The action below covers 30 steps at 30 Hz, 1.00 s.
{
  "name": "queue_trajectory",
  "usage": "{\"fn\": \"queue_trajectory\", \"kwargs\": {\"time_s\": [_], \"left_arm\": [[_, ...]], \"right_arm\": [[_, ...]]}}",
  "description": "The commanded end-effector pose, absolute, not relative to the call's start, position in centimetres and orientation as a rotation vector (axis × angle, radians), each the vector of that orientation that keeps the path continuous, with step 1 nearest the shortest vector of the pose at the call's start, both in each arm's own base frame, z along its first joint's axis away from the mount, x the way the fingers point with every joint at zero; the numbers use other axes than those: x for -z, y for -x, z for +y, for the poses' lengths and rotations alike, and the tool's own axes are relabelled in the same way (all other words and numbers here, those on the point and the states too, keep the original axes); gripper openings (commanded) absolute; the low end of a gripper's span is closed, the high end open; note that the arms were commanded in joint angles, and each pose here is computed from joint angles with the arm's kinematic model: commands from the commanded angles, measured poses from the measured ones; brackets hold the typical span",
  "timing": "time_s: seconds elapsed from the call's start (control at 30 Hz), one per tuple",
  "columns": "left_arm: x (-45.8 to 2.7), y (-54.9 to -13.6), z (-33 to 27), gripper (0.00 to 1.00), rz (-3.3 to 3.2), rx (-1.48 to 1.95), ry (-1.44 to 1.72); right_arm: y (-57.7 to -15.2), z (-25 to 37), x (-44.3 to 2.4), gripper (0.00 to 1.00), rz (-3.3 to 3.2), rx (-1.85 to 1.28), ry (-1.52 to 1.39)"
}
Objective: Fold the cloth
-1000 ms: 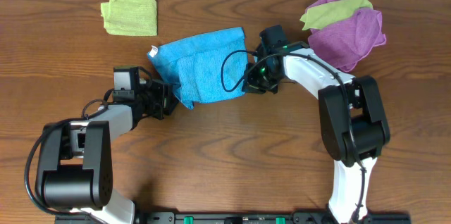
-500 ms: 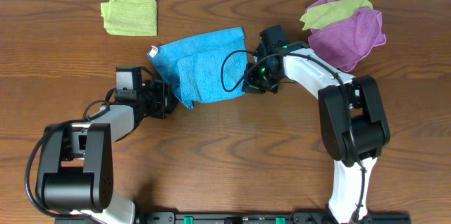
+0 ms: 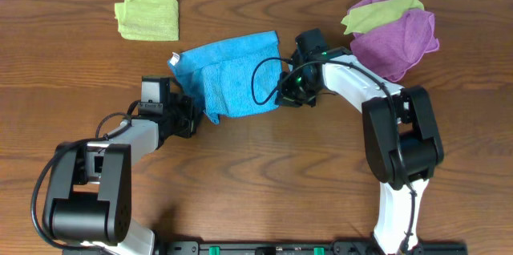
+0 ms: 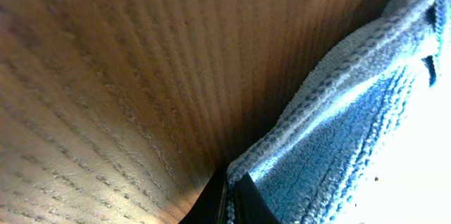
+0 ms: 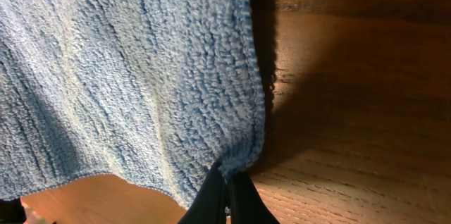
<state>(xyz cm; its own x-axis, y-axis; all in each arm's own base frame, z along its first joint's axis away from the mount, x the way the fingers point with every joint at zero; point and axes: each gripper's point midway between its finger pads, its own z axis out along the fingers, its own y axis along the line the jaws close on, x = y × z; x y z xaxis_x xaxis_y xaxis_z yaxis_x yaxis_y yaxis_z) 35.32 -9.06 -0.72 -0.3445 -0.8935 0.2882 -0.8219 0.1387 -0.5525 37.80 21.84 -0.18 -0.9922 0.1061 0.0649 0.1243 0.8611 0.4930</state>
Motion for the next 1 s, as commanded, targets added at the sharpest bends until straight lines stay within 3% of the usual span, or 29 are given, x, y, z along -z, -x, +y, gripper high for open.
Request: {"fn": "queue_trajectory", "kwargs": {"time_s": [0.0,0.3,0.5,0.8,0.97], "left_arm": [[6.5,-31.1,-5.7,0.06,2.362,0.605,1.801],[2.1,-35.8,-5.4,0.06,2.426,0.891,1.338],[-1.9,-37.1,-3.4,0.06,2.391,0.979,1.281],[-6.8,-37.4,-5.3,0.06,2.344,1.178,1.119],[-9.8,-38.1,-6.1,0.06,2.265,1.317,1.131]], "right_arm": [[-37.2,21.2,1.6,0.01,-2.982,0.743,0.184],[-37.4,19.4,-0.6,0.01,-3.102,0.623,0.005],[-36.5,18.2,-2.9,0.01,-3.133,0.542,-0.067],[-34.6,17.6,-6.1,0.01,-3.125,0.527,-0.126],[-35.0,17.7,-10.1,0.01,-3.218,0.598,-0.157]]}}
